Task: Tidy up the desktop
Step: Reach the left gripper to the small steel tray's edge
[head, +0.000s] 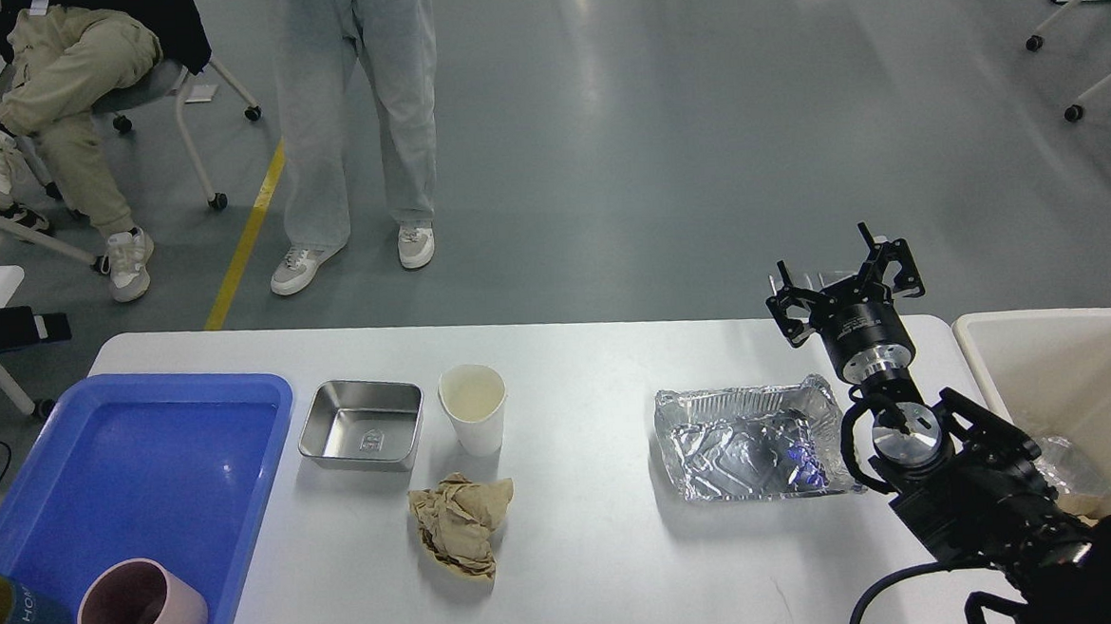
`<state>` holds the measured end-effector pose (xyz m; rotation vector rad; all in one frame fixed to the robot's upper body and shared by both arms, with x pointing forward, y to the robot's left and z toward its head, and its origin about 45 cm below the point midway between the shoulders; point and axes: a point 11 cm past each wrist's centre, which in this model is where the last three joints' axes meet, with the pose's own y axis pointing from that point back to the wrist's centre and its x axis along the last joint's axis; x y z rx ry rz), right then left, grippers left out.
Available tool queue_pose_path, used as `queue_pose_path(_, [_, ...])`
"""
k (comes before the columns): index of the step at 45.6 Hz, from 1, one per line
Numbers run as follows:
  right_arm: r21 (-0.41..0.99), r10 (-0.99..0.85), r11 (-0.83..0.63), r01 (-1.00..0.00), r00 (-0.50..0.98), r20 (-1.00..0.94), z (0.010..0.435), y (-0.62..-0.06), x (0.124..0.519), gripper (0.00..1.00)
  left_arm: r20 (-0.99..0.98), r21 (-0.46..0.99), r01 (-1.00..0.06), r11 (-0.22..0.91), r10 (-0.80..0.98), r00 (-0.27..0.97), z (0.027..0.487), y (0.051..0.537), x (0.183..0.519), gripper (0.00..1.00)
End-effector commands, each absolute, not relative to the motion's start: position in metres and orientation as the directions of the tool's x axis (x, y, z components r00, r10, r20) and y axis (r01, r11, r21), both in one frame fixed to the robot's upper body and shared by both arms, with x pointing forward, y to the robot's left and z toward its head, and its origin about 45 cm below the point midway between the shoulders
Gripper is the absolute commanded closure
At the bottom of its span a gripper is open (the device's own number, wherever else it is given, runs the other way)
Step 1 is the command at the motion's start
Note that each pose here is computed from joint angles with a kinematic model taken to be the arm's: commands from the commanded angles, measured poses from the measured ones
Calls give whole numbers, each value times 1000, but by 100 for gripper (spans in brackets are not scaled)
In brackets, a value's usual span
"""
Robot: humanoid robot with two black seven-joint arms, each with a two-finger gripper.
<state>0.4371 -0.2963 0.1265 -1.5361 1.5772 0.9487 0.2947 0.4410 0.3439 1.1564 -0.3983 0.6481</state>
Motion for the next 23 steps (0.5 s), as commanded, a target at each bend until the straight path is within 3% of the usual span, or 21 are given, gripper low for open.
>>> queue_pose_path(1, [22,-462,16,-1000,-27,-886,124,-296,436,0,591,674,-661,329,296,750,360,434,300,6])
queue_pose_path(6, [24,-461,15,-1000,-28,-887,124,-295,435,0,584,649,-673,355,335,739,371,441,305,6])
queue_pose_path(12, [26,-466,10,-1000,-27,-885,123,-294,435,0,595,655,-695,298,363,717,367,459,312,6])
queue_pose_path(23, [31,-478,-8,-999,-24,-878,122,-289,435,0,594,678,-687,263,354,722,329,462,351,6])
